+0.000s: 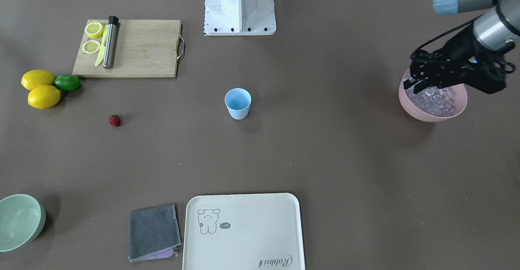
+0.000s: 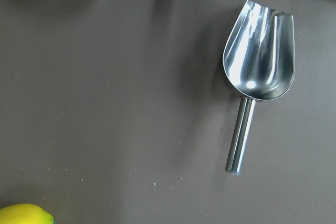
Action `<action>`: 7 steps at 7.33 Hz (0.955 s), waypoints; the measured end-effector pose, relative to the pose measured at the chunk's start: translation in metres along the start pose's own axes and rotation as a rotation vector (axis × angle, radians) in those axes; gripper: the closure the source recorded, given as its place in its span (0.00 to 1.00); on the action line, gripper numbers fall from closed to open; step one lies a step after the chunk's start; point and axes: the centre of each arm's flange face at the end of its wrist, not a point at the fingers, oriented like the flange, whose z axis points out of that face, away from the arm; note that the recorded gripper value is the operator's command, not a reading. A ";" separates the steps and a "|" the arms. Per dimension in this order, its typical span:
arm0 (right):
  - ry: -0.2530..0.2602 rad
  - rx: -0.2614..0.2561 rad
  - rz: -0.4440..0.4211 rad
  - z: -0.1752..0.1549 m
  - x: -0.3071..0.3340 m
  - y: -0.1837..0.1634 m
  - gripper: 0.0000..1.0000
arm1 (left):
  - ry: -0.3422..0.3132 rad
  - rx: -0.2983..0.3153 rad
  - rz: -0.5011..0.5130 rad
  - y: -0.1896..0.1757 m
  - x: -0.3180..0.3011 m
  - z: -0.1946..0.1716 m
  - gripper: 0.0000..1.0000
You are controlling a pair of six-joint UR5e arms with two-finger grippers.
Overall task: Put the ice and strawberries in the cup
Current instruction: 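Lift the ice cube and carry it over the light-blue cup, then open the left gripper above the light-blue cup to drop the ice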
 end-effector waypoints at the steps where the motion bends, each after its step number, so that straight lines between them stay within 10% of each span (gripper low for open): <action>1: -0.003 0.005 -0.004 -0.002 -0.003 -0.002 0.00 | 0.048 -0.003 -0.016 0.007 0.046 0.033 1.00; 7: -0.016 0.044 -0.069 -0.018 -0.034 -0.027 0.00 | 0.114 0.118 -0.115 0.026 0.268 0.193 1.00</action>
